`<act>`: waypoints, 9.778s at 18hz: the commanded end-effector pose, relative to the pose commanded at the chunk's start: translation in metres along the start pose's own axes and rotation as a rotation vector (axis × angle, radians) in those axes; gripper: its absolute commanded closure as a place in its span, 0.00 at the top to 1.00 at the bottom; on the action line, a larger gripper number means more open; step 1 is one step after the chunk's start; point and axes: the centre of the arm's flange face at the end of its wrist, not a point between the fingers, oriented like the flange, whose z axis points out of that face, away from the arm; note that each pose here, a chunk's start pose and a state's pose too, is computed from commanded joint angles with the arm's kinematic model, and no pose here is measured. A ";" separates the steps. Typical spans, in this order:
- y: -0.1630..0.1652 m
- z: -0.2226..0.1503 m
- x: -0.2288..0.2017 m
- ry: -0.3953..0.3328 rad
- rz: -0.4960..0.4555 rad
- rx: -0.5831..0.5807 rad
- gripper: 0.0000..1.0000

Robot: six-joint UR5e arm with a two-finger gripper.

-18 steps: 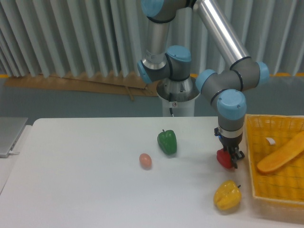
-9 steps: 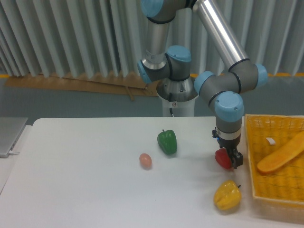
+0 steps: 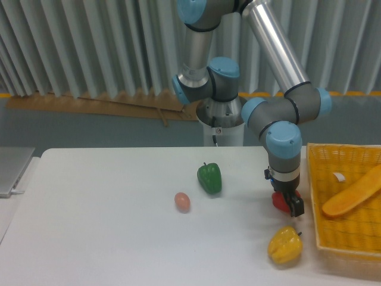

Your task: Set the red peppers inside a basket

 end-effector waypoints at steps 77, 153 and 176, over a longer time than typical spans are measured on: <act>-0.020 -0.008 0.003 0.017 0.102 0.005 1.00; 0.204 -0.030 -0.009 -0.035 0.430 0.112 0.49; 0.188 -0.052 -0.017 -0.099 0.416 0.117 1.00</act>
